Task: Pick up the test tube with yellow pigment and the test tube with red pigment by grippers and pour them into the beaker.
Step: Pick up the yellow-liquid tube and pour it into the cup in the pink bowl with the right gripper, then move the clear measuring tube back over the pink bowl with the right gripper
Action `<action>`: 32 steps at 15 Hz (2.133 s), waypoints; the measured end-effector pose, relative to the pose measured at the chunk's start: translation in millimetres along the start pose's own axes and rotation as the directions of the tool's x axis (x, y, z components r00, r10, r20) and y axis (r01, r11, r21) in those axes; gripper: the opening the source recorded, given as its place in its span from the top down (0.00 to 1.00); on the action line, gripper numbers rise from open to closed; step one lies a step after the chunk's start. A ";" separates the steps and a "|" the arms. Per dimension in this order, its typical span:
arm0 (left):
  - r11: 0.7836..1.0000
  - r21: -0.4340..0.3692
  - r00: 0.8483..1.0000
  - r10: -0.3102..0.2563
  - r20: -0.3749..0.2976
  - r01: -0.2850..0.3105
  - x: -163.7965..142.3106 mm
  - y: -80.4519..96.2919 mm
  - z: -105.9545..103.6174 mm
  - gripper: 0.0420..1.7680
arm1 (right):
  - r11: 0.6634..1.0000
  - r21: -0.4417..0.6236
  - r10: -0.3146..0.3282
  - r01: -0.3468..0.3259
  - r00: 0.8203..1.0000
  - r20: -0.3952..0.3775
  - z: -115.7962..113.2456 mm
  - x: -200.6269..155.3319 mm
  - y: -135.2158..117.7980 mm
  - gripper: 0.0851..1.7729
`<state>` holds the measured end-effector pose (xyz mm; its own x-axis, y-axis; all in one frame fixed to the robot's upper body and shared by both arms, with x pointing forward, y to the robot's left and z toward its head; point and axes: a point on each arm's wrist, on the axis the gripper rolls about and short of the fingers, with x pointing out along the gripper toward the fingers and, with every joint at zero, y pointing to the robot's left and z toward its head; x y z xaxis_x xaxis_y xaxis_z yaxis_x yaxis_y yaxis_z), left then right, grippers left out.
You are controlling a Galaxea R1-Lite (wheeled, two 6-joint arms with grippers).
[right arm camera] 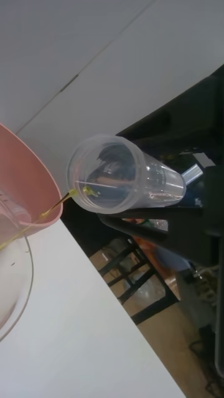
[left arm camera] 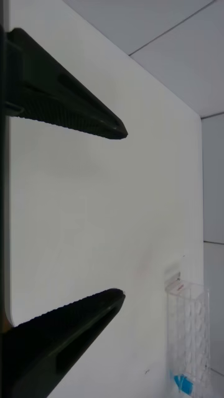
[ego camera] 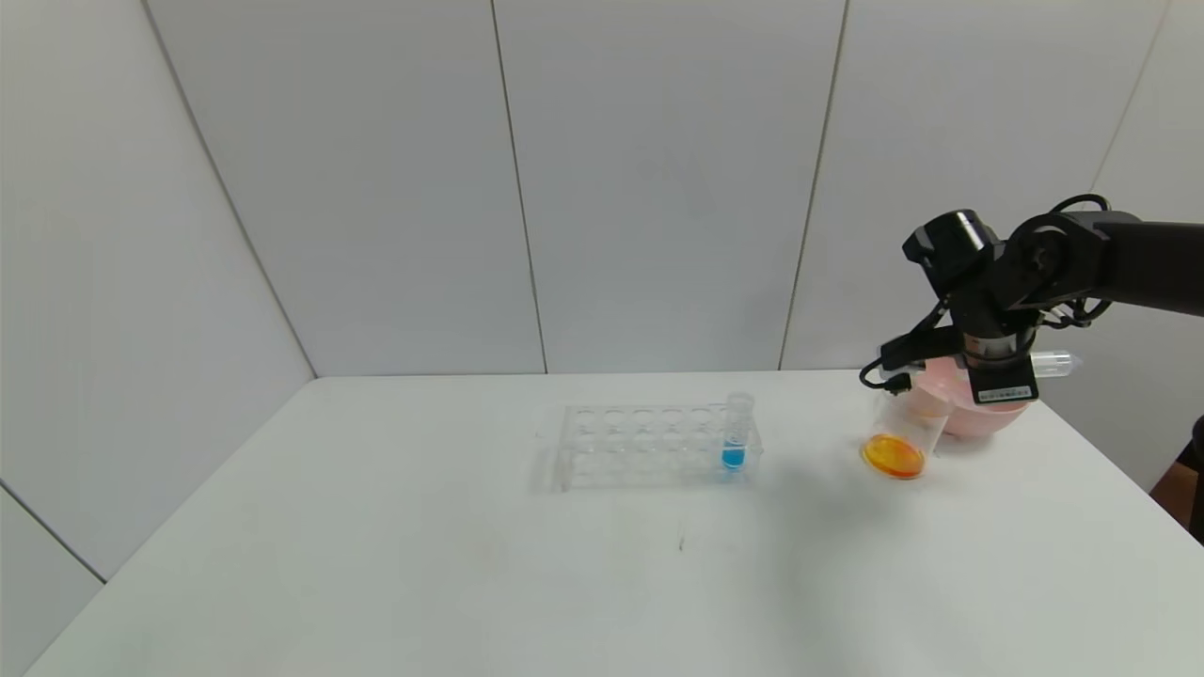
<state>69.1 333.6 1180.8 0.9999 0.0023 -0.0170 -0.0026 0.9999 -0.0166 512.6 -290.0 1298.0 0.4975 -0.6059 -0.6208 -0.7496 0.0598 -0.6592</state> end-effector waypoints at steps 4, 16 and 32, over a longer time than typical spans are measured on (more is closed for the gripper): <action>1.000 0.000 1.000 0.000 0.000 0.000 0.0 0.0 0.0 0.03 | 0.997 -0.065 -0.043 0.040 0.997 -0.058 3.5 -10.3 -1.2 0.74; 1.000 0.000 1.000 0.000 0.000 0.000 0.0 0.0 0.0 0.03 | 0.989 -0.139 -0.057 0.052 0.998 -0.033 16.2 -26.6 3.8 0.74; 1.000 0.000 1.000 0.000 0.000 0.000 0.0 0.0 0.0 0.03 | 0.831 0.379 0.092 -0.407 0.773 0.628 -37.9 -20.1 -3.5 0.74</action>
<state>69.1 333.6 1180.8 0.9999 0.0028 -0.0170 -0.0030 0.9999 -0.0165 488.7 -308.2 1328.9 0.5893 0.0349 -0.8072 -0.6600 0.5969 -0.4561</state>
